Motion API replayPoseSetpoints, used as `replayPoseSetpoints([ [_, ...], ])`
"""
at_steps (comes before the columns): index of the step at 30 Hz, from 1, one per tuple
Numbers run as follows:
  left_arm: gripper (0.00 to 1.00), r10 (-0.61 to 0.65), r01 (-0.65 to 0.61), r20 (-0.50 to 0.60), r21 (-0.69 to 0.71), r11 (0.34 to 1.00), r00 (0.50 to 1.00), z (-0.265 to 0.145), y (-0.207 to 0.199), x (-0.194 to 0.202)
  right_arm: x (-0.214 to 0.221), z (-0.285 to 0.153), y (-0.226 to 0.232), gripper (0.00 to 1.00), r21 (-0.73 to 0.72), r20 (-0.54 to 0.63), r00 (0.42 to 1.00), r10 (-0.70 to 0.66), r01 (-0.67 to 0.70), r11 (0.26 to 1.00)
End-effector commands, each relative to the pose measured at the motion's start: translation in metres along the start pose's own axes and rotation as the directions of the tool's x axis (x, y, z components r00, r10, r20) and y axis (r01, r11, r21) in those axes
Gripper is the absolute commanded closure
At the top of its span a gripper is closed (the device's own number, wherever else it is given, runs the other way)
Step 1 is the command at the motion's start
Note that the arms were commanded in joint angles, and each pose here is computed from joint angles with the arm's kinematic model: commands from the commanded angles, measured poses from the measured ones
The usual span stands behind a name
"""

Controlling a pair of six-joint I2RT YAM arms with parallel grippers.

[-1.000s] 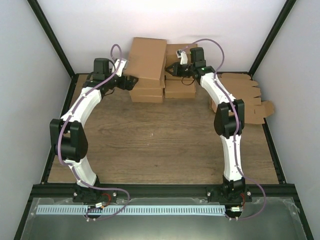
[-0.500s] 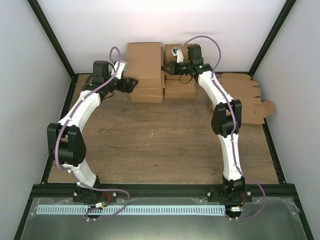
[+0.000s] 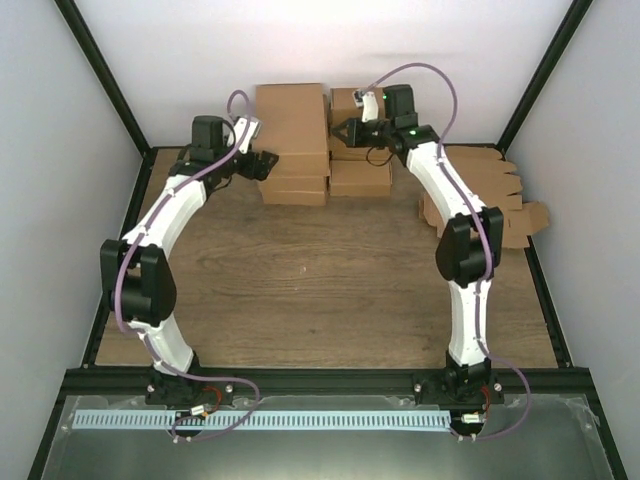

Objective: Fold the paper box

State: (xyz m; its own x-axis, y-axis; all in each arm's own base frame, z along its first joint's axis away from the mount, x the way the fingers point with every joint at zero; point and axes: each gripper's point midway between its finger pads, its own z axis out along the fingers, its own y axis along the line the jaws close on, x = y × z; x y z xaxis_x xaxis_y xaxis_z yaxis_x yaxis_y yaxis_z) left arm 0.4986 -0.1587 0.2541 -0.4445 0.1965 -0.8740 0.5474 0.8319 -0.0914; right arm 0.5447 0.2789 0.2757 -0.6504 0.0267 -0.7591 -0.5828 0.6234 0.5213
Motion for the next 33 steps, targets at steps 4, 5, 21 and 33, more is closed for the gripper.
replayPoseSetpoints([
  [4,0.15,0.098,-0.098,-0.004,0.013,0.995,0.995,0.020,0.007,-0.014,-0.040,-0.077,0.050,0.95,0.054,0.163,0.980,-0.113,0.105,0.993],
  [5,0.15,0.100,-0.100,-0.006,0.009,0.995,0.995,0.022,0.008,-0.013,-0.040,-0.085,0.056,0.94,0.048,0.176,0.978,-0.115,0.108,0.993],
  [21,0.18,0.105,-0.104,0.004,-0.067,0.992,0.995,0.030,0.029,-0.028,-0.004,-0.149,0.098,0.91,0.015,0.263,0.958,-0.115,0.115,0.993],
  [33,0.00,-0.008,0.024,0.143,-0.112,0.993,0.990,-0.044,0.006,-0.046,0.032,-0.214,0.100,0.13,0.194,0.424,0.877,-0.227,0.157,0.968],
])
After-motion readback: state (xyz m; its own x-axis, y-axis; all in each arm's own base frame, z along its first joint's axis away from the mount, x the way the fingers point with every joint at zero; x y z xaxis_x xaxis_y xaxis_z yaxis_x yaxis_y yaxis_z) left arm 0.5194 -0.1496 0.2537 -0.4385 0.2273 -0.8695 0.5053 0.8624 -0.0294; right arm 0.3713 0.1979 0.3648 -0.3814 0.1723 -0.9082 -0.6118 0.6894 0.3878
